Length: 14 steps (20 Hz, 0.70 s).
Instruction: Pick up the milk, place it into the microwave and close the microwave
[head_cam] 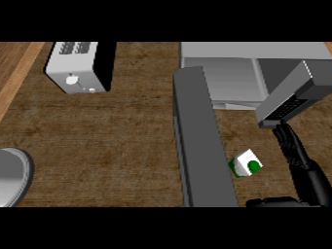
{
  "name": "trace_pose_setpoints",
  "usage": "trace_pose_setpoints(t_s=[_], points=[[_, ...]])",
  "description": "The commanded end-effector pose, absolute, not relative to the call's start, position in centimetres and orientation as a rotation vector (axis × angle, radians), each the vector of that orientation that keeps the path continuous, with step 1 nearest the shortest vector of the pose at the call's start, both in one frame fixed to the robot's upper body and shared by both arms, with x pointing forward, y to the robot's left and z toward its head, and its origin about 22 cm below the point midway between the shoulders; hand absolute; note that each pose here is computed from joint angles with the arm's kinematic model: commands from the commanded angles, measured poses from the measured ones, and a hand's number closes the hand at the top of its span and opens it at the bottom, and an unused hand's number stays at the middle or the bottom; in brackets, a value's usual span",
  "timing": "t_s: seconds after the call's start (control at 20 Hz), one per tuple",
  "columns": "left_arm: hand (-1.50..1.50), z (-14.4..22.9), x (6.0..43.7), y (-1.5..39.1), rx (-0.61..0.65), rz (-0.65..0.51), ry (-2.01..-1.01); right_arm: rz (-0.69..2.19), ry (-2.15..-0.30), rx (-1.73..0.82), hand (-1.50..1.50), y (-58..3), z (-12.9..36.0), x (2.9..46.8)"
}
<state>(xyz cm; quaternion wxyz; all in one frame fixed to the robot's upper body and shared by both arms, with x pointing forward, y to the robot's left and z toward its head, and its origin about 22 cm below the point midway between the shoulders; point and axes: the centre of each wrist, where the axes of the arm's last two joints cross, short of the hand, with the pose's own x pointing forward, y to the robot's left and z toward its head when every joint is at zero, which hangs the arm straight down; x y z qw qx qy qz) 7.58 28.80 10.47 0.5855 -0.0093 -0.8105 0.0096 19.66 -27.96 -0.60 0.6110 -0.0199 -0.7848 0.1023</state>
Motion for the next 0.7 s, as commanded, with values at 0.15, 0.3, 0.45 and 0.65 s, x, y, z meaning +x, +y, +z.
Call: trace_pose_setpoints(t_s=[0.15,0.3,0.45,0.65], points=[[-1.50,11.5,6.1,29.0,-0.114,0.069,-1.972,0.259,-1.735,-0.110,-1.50,-31.5,-5.6,18.8],[-1.50,13.1,5.1,28.9,-0.099,0.066,-1.984,0.282,-1.711,-0.115,-1.50,-30.1,-8.1,19.1],[-1.50,12.9,4.9,28.6,-0.099,0.062,-1.983,0.295,-1.732,-0.116,-1.50,-30.8,-10.1,19.0],[-1.50,12.1,4.0,29.8,-0.114,0.054,-1.962,0.330,-1.696,-0.177,-1.50,-31.8,-12.3,19.6]])
